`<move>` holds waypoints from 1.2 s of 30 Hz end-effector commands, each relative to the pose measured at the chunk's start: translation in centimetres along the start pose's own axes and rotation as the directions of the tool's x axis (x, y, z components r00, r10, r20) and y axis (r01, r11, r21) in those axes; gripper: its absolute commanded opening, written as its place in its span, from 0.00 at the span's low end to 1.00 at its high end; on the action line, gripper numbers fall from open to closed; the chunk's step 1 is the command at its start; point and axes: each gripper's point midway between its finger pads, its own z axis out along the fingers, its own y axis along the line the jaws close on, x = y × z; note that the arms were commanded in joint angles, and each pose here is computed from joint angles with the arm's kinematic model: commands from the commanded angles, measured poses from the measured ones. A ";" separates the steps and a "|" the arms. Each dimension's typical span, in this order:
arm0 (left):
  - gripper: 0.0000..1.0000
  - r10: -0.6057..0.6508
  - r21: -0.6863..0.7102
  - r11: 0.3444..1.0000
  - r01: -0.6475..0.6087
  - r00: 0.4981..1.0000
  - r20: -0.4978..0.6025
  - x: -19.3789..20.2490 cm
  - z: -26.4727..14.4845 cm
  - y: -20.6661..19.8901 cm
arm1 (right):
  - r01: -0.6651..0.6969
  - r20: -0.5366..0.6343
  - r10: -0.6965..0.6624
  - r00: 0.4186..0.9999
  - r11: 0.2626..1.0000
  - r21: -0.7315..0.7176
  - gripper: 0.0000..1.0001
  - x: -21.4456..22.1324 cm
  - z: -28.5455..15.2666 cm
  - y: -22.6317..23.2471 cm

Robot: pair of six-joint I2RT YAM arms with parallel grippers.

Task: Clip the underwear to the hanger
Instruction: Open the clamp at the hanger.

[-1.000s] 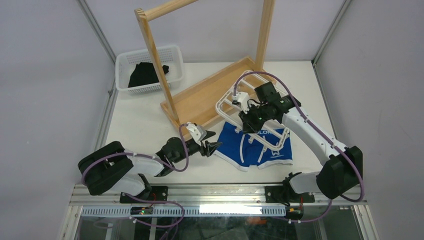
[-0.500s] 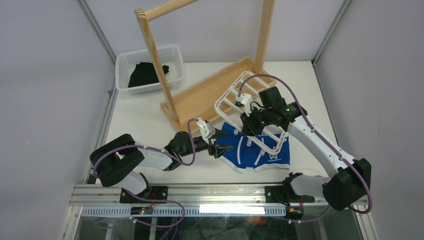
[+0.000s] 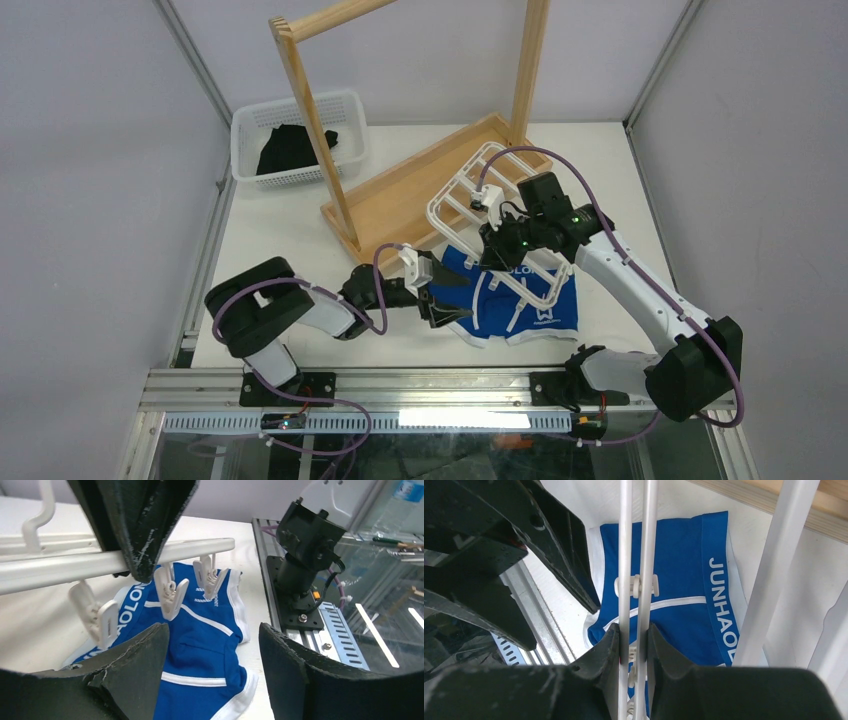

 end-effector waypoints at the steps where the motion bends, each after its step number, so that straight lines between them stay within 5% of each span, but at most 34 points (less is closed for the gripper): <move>1: 0.67 0.178 0.141 0.968 -0.205 0.967 0.184 -3.5 1.0 -1.7 | 0.142 0.169 -0.141 0.975 0.990 0.009 0.00 -4.6 -1.3 0.4; 36: 0.71 0.109 0.088 0.988 -0.129 0.973 0.205 -2.2 6.5 2.9 | 0.203 0.221 -0.184 0.958 0.977 -0.064 0.00 -5.1 -2.4 2.6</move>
